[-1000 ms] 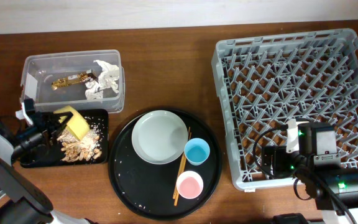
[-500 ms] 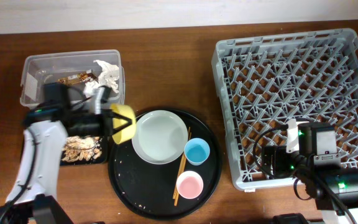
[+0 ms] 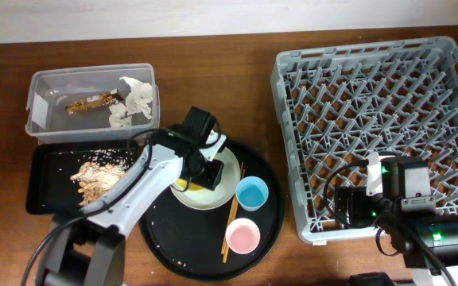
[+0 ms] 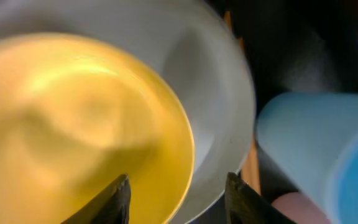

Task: Sort waste into correct bins and load items into the dishwasher rack
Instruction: 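Place the yellow bowl back onto the white plate with the left gripper, then grasp the pink cup with the right gripper and place it in the rack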

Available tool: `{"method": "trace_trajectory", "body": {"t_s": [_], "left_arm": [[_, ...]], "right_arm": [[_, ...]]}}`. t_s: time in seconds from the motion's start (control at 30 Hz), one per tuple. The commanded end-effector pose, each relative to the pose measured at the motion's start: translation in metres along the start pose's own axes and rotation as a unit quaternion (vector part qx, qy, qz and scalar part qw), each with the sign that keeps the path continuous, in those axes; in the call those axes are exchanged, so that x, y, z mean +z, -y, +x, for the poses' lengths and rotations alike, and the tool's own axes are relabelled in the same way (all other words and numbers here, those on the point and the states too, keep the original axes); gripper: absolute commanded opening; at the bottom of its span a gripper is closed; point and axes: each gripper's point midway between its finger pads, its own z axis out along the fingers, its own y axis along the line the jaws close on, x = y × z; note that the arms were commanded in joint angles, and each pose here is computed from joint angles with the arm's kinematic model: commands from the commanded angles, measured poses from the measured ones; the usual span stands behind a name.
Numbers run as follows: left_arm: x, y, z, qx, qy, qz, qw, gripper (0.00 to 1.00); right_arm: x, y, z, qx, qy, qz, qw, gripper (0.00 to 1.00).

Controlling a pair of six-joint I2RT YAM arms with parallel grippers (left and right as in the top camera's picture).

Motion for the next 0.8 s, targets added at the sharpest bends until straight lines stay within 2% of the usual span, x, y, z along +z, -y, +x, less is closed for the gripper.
{"method": "trace_trajectory", "body": {"t_s": [0.0,0.03,0.1,0.13,0.2,0.27,0.33,0.4,0.47,0.53,0.6,0.7,0.73,0.77], "left_arm": [[-0.074,0.025,-0.038,0.025,0.102,0.026,0.994,0.61],[-0.084,0.042,-0.033,0.031,0.104,0.073,0.991,0.61],[-0.082,0.061,-0.001,0.021,0.038,0.127,0.991,0.60],[-0.074,0.067,0.031,0.016,-0.025,0.127,0.991,0.60],[-0.052,0.077,0.067,0.030,-0.084,0.124,0.988,0.60],[-0.019,0.082,0.102,0.050,-0.124,0.124,0.983,0.60],[0.002,0.083,0.113,0.050,-0.122,0.124,0.984,0.57],[0.024,0.081,0.113,0.014,-0.100,0.124,0.987,0.38],[0.026,0.082,0.109,0.011,-0.090,0.125,0.988,0.03],[0.026,0.070,0.110,0.001,-0.090,0.089,0.992,0.00],[0.005,0.054,0.103,-0.003,-0.066,0.045,0.997,0.00],[-0.081,0.041,0.059,-0.024,0.113,0.057,0.992,0.00],[-0.098,0.037,0.051,-0.034,0.153,0.069,0.985,0.00],[-0.122,0.036,0.037,-0.046,0.206,0.110,0.971,0.00]], "right_arm": [[-0.004,-0.001,-0.004,0.003,0.008,0.000,1.000,0.99],[-0.004,-0.001,-0.004,0.003,0.008,0.000,1.000,0.99],[-0.004,-0.001,-0.004,0.003,0.008,0.000,1.000,0.99],[-0.004,-0.001,-0.004,0.003,0.008,0.000,1.000,0.99],[-0.004,-0.001,-0.003,0.003,0.008,0.000,1.000,0.99],[-0.004,-0.001,-0.004,0.003,0.008,0.000,1.000,0.99],[-0.004,-0.001,-0.003,0.003,0.008,0.000,1.000,0.99],[-0.004,-0.001,-0.003,0.003,0.008,0.000,1.000,0.99],[-0.004,-0.001,-0.004,0.003,0.008,0.000,1.000,0.99],[-0.004,-0.001,-0.003,0.003,0.008,0.000,1.000,0.99],[-0.004,0.000,-0.004,0.003,0.008,0.001,1.000,0.99],[-0.004,-0.001,-0.011,0.004,0.022,-0.001,1.000,0.99],[-0.005,-0.002,-0.019,0.014,0.039,-0.003,0.999,0.99],[-0.006,-0.011,-0.034,0.018,0.067,-0.028,0.997,0.99]]}}
